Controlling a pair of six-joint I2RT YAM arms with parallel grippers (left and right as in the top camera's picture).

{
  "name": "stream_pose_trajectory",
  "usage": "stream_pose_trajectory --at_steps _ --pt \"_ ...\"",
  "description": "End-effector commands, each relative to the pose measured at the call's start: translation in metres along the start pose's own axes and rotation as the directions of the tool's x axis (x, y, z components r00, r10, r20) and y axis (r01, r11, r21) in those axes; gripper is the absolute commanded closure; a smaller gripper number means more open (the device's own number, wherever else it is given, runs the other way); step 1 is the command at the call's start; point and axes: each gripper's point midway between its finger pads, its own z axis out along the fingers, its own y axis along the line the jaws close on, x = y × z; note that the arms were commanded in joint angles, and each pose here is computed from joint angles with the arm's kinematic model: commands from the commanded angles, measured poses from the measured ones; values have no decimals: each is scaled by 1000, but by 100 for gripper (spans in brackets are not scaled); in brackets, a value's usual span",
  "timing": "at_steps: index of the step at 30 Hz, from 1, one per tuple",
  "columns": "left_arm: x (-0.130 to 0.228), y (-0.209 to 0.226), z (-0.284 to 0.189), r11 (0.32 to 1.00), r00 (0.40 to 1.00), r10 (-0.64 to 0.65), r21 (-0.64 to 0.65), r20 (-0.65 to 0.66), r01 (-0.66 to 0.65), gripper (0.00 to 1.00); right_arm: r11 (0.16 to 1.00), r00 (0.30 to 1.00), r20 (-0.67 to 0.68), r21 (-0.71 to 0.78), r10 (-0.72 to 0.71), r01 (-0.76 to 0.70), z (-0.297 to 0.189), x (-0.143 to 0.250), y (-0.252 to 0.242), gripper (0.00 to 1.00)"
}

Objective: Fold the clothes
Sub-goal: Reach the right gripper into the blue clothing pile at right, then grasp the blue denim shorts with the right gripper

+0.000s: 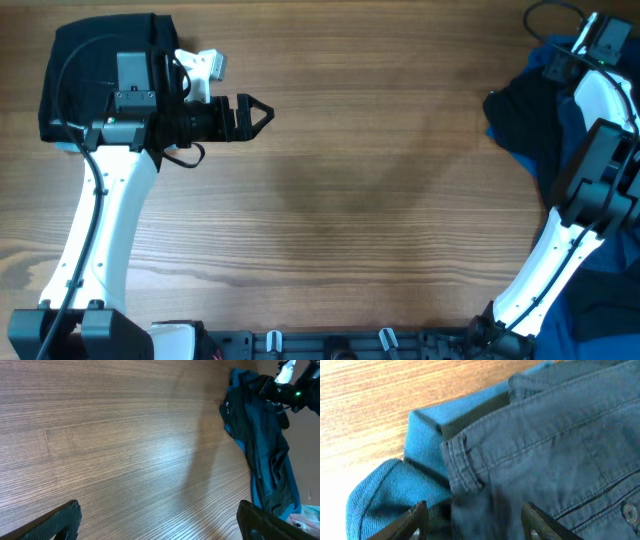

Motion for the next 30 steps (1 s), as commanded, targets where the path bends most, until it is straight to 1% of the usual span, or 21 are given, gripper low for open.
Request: stream_pose_trajectory --at_steps 1,4,9,13,14,16,22,24,25,28,30 --pt "-5 -4 -3 1000 1000 11 17 12 -11 0 1000 1000 -23 -15 -19 19 15 13 7 43" --pt "-5 -4 -3 1000 1000 10 17 12 -11 0 997 996 -43 -18 -74 73 25 24 8 43" --pt "-5 -4 -3 1000 1000 11 17 12 -11 0 997 997 -39 8 -72 73 31 26 5 41" --pt "-5 -4 -3 1000 1000 10 17 12 -11 0 985 997 -42 159 -63 68 29 24 -22 40" --pt "-5 -4 -3 1000 1000 10 17 12 -11 0 975 997 -48 211 -63 72 27 25 -31 38" --pt "-5 -4 -3 1000 1000 11 17 12 -11 0 961 996 -57 266 -63 76 25 26 -41 37" --pt "-5 -4 -3 1000 1000 10 17 12 -11 0 951 993 -102 298 -57 85 20 34 -47 36" --pt "-5 -4 -3 1000 1000 10 17 12 -11 0 936 995 -95 344 -42 73 13 30 -55 36" --pt "-5 -4 -3 1000 1000 11 17 12 -11 0 931 995 -89 359 -38 67 8 26 -59 34" --pt "-5 -4 -3 1000 1000 11 17 12 -11 0 930 997 -67 363 -34 56 -7 12 -61 33" --pt "-5 -4 -3 1000 1000 11 17 12 -11 0 924 997 -71 380 -24 49 -15 10 -65 33"
